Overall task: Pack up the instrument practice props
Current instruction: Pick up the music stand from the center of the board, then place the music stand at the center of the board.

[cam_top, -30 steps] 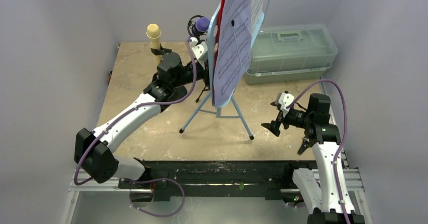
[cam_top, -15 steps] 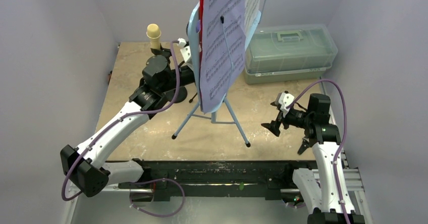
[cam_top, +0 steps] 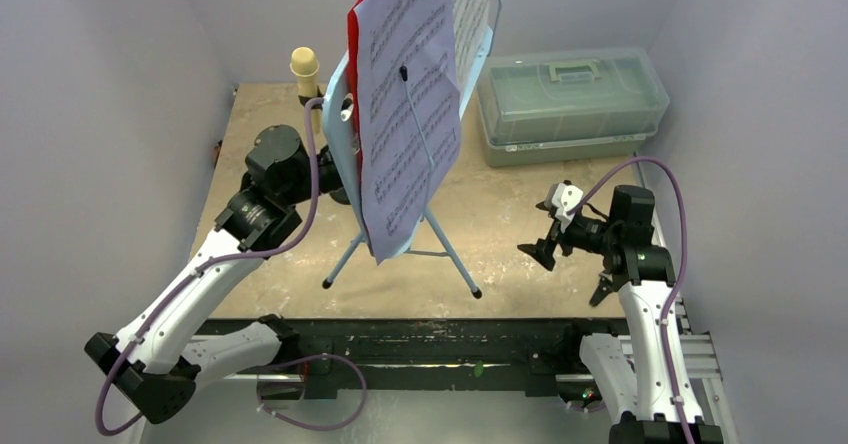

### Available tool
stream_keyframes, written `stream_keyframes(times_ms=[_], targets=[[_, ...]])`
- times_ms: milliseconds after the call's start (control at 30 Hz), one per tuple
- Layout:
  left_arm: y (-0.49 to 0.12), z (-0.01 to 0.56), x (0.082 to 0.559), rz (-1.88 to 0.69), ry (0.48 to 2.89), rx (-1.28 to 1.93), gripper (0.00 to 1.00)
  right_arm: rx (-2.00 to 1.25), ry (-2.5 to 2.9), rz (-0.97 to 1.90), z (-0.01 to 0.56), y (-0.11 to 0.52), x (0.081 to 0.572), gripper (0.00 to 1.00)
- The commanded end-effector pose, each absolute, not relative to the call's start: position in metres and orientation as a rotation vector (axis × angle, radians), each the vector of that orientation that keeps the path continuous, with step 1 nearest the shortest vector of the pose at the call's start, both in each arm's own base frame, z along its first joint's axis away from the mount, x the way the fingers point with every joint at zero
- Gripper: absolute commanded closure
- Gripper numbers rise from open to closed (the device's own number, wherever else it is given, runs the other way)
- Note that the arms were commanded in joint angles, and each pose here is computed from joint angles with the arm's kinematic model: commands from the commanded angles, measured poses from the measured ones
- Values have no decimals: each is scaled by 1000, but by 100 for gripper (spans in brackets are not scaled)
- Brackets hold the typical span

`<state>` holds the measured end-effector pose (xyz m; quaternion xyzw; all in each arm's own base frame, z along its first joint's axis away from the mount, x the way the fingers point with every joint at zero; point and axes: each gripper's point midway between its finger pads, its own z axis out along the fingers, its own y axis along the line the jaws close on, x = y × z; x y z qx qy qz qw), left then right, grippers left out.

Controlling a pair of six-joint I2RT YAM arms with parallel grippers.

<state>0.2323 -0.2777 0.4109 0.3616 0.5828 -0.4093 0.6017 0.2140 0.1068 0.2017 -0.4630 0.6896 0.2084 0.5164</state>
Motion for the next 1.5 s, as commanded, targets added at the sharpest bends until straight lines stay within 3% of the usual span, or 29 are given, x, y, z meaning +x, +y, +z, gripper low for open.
stream_keyframes(times_ms=[0,533,1467], targets=[[-240,529,192,-884,978,735,100,-1117,1626,492,209,108,216,1],[-221,560,166,-911,877,671,100,-1113,1636,496,206,107,218,1],[-202,557,153,-845,851,652,100,-1109,1651,503,203,107,219,1]])
